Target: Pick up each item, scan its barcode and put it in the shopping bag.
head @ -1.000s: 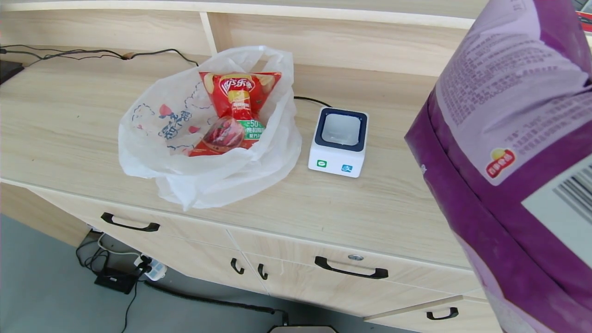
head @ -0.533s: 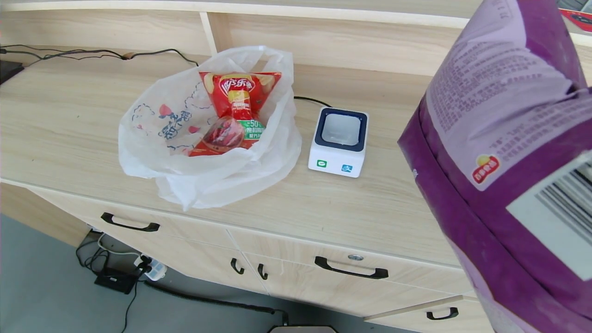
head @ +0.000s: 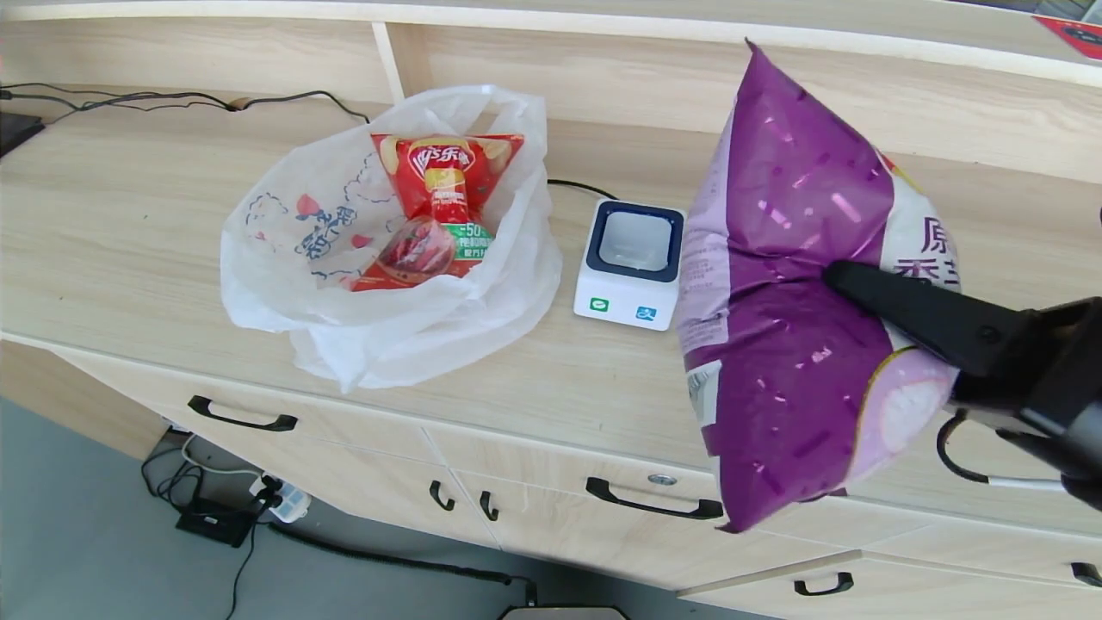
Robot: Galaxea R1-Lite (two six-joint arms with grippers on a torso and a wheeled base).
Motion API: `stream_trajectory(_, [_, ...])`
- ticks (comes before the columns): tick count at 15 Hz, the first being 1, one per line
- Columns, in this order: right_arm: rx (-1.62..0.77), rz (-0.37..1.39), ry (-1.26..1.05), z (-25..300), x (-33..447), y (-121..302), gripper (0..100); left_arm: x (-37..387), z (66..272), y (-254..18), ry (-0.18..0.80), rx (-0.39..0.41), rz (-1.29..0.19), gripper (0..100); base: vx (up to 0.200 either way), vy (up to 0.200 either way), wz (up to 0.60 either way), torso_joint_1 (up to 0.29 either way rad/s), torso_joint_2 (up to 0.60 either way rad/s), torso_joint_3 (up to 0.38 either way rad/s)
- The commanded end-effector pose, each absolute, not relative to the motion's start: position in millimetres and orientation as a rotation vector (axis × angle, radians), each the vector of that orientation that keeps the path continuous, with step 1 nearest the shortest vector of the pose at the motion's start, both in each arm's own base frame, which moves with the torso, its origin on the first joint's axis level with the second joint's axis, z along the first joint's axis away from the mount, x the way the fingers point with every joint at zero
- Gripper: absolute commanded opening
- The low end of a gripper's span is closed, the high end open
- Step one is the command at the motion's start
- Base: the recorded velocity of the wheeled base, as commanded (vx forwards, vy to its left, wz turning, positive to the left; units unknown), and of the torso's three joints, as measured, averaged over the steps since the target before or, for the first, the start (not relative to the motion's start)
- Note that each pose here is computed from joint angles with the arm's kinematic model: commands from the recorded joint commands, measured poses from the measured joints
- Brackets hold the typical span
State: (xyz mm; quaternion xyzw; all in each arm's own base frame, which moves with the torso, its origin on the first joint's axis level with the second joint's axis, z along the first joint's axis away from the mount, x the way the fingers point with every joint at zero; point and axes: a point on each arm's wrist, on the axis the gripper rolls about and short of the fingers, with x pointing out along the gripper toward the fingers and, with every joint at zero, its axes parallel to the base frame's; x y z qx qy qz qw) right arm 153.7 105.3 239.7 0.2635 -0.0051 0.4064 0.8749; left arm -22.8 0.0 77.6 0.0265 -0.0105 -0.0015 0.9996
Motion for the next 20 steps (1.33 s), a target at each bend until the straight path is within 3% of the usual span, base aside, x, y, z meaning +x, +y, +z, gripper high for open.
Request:
stream_trajectory(1, [0.238,0.557,-0.111,257,187,83,0,-23,78,0,-0.018,0.054,-0.003,100,0.0,0.0,0.0,0.0,0.0,0.0])
stream_trajectory(5, [-0.081,0.438,-0.247,294,190,68,0,-23,77,0,-0.018,0.052,-0.003,100,-0.05,0.0,0.0,0.001,0.0,0.001])
stream_trajectory(9, [-0.135,0.326,-0.245,291,185,62,0,-23,78,0,-0.019,0.052,-0.006,100,-0.2,0.0,0.0,0.008,0.01,0.0])
stream_trajectory(12, [-0.136,0.311,-0.209,281,177,58,0,-23,78,0,-0.019,0.055,-0.004,100,0.0,0.0,0.0,0.0,0.0,0.0])
stream_trajectory(20, [-0.112,0.289,-0.188,277,172,51,0,-23,78,0,-0.019,0.043,-0.004,100,0.0,0.2,0.0,0.007,0.0,0.002])
